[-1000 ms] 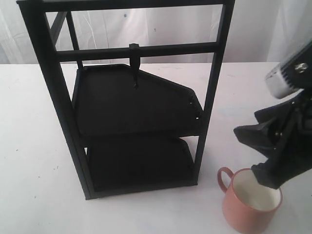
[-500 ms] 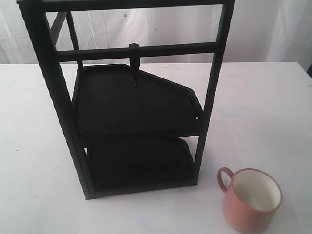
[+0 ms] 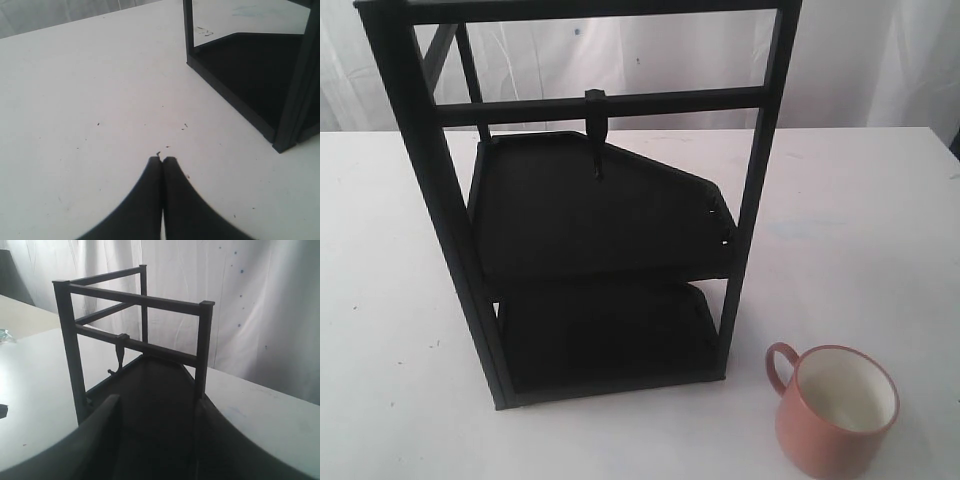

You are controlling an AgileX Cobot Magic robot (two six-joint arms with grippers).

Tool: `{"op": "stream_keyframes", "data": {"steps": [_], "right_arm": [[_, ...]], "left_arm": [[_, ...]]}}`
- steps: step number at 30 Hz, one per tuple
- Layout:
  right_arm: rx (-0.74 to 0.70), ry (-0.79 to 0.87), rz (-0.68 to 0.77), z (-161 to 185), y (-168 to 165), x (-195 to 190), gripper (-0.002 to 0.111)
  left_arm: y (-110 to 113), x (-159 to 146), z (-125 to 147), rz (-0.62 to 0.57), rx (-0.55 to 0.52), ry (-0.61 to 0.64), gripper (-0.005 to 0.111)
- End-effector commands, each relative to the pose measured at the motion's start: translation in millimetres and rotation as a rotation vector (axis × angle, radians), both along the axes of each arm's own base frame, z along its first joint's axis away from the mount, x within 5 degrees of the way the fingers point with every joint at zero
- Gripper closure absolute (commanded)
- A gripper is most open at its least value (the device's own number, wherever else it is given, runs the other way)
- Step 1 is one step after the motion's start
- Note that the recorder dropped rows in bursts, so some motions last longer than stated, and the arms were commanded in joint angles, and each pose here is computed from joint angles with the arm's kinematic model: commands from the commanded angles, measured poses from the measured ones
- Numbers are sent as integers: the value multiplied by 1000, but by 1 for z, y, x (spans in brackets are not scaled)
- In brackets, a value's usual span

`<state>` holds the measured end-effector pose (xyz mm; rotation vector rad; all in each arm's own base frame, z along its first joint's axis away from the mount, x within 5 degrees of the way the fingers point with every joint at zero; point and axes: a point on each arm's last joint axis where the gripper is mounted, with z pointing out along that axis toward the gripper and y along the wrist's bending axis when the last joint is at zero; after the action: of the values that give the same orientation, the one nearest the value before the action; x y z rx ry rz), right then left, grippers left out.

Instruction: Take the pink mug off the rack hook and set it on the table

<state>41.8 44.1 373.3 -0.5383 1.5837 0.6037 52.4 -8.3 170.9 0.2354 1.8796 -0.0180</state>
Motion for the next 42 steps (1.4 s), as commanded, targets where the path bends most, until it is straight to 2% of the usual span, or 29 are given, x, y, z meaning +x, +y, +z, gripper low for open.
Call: {"op": "stream_keyframes", "data": {"steps": [1, 8, 13, 23, 26, 30, 42], "right_arm": [[55, -33, -14, 5, -1, 0, 65], [31, -13, -25, -8, 0, 5, 65], [-56, -31, -53, -21, -1, 8, 65], [2, -111, -53, -28, -15, -16, 65], [11, -126, -54, -38, -18, -21, 73], [18, -118, -62, -58, -18, -19, 106], [27, -117, -123, -128, -15, -3, 108]], "left_arm": [[0, 0, -1, 0, 0, -1, 107], [0, 0, -1, 0, 0, -1, 107], [0, 0, -1, 0, 0, -1, 107], [0, 0, -1, 0, 0, -1, 107], [0, 0, -1, 0, 0, -1, 107], [0, 0, -1, 0, 0, -1, 107], [0, 0, -1, 0, 0, -1, 107]]}}
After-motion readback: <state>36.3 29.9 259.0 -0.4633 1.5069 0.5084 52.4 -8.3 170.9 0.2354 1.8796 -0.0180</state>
